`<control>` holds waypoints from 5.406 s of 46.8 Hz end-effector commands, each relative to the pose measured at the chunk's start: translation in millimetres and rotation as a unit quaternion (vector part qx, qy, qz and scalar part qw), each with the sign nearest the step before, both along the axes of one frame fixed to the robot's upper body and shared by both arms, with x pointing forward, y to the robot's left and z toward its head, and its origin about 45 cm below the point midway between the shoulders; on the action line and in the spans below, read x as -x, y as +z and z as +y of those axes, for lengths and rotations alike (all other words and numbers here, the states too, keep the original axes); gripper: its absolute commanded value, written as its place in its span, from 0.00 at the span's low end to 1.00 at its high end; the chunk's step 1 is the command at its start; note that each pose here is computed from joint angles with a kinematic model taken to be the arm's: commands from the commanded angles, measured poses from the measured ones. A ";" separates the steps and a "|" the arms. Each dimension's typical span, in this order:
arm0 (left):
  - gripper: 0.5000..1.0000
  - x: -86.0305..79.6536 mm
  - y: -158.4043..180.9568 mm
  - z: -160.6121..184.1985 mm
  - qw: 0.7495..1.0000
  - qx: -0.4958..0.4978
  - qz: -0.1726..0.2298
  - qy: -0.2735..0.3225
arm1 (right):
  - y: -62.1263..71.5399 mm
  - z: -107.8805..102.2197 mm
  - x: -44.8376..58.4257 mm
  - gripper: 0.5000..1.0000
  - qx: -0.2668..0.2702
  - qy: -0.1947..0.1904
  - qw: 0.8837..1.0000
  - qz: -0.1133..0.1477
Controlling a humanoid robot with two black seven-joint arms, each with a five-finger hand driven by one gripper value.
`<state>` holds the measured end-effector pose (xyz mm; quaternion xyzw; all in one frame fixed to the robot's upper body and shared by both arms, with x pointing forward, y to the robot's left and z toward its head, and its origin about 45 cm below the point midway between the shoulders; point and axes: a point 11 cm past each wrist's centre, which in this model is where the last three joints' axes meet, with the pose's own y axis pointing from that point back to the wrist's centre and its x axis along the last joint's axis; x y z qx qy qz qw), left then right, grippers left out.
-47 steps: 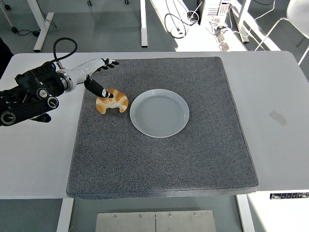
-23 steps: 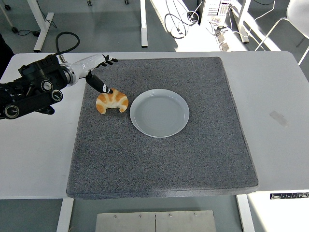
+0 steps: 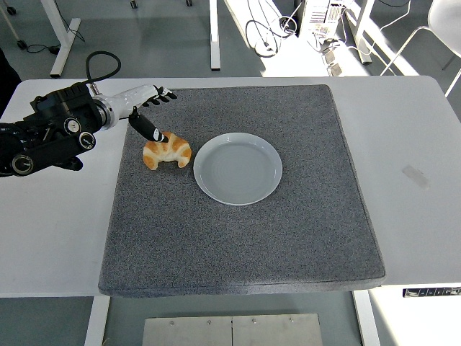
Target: Place the bread on the plate
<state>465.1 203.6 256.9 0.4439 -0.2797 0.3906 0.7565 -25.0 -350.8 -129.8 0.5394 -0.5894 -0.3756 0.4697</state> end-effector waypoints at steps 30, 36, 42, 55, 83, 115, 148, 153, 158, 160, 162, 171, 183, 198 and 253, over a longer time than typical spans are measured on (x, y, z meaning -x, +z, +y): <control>0.77 14.7 -16.6 9.9 0.998 -0.051 -0.005 -0.022 | 0.0 0.0 0.0 1.00 0.000 0.000 1.000 0.000; 0.77 14.1 -19.5 10.8 0.998 -0.057 -0.009 -0.022 | 0.0 0.0 0.0 1.00 0.000 0.000 1.000 0.000; 0.75 13.9 -22.6 11.5 0.998 -0.059 -0.007 -0.020 | 0.0 0.0 0.0 1.00 0.000 0.000 1.000 0.000; 0.69 12.0 -34.5 9.1 0.998 -0.058 -0.001 -0.017 | 0.0 0.0 0.0 1.00 0.000 0.000 1.000 0.000; 0.11 13.7 -41.7 8.0 0.998 -0.058 0.004 -0.017 | 0.0 0.0 0.0 1.00 0.000 0.000 1.000 0.000; 0.03 6.4 -25.9 10.5 0.998 -0.054 -0.008 -0.014 | 0.0 0.0 0.0 1.00 0.000 0.000 1.000 0.000; 0.02 -17.6 54.9 11.3 0.998 -0.037 -0.048 -0.022 | 0.0 0.0 0.0 1.00 0.000 0.000 1.000 0.000; 0.02 -18.8 65.6 4.7 0.997 -0.037 -0.058 -0.030 | 0.0 0.0 0.0 1.00 0.000 0.000 1.000 0.000; 0.02 -17.3 74.5 -8.1 0.997 -0.026 -0.066 -0.044 | 0.0 0.0 0.0 1.00 0.000 0.000 1.000 0.000; 0.02 -16.3 74.8 -12.8 0.996 -0.025 -0.067 -0.049 | 0.0 0.0 0.0 1.00 0.000 0.000 1.000 0.000; 0.02 -15.4 73.9 -18.8 0.996 -0.023 -0.066 -0.055 | 0.0 0.0 0.0 1.00 0.000 0.000 1.000 0.000; 0.02 -8.6 63.9 -52.4 0.994 -0.016 -0.058 -0.087 | 0.0 0.0 0.0 1.00 0.000 0.000 1.000 0.000; 0.02 2.7 50.7 -91.7 0.991 -0.013 -0.050 -0.125 | 0.0 0.0 0.0 1.00 0.000 0.000 1.000 0.000; 0.02 12.1 28.4 -111.7 0.990 -0.007 -0.031 -0.139 | 0.0 0.0 0.0 1.00 0.000 0.000 1.000 0.000; 0.45 25.0 -32.4 -119.0 0.990 -0.031 0.001 -0.137 | 0.0 0.0 0.0 1.00 0.000 0.000 1.000 0.000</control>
